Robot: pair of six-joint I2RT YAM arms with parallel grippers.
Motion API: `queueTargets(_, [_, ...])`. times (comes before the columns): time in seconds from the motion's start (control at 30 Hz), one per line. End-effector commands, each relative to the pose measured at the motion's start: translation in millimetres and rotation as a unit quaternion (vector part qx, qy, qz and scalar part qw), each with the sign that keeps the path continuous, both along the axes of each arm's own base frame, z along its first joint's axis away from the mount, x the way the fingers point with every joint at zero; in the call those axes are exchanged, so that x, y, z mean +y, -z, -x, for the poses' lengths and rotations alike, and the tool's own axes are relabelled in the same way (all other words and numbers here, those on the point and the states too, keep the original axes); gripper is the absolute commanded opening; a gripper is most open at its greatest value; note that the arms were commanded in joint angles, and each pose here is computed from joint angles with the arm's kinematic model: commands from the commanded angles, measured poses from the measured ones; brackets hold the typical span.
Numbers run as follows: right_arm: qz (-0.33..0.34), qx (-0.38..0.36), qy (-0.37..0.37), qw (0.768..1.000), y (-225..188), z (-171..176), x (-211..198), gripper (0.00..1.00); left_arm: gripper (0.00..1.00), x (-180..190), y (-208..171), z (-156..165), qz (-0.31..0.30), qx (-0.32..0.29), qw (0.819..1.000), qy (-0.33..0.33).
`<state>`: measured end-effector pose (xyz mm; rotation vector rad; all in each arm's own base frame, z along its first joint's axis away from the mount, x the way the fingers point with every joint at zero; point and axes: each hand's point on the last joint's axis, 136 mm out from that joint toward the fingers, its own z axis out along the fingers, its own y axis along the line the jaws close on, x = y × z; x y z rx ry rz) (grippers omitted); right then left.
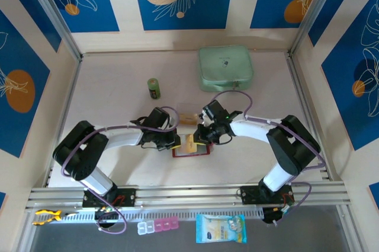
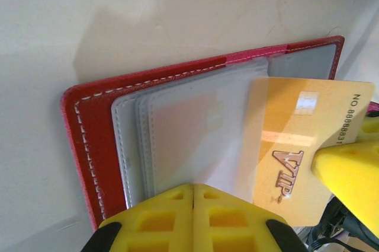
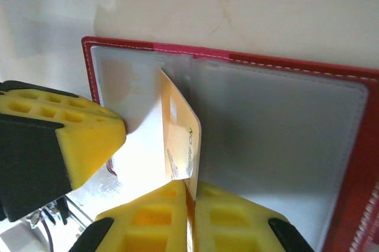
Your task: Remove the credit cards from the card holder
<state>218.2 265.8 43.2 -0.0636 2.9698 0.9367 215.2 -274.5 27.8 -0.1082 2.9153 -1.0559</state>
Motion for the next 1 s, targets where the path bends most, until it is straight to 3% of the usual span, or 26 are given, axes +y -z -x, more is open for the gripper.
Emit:
queueTargets(0.0, [0.054, -0.012, -0.008, 0.998, -1, 2, -17, 0.08, 0.0, 4, 8, 6, -0.021, 0.01, 1.0, 0.01])
queueTargets(0.67, [0.098, -0.023, -0.044, 0.994, -2, 3, -2, 0.13, 0.0, 4, 8, 5, -0.021, 0.006, 1.0, 0.012])
queueTargets(0.97, [0.096, -0.03, -0.041, 0.994, -8, 2, -2, 0.07, 0.0, 3, 7, 4, -0.019, 0.004, 1.0, 0.013])
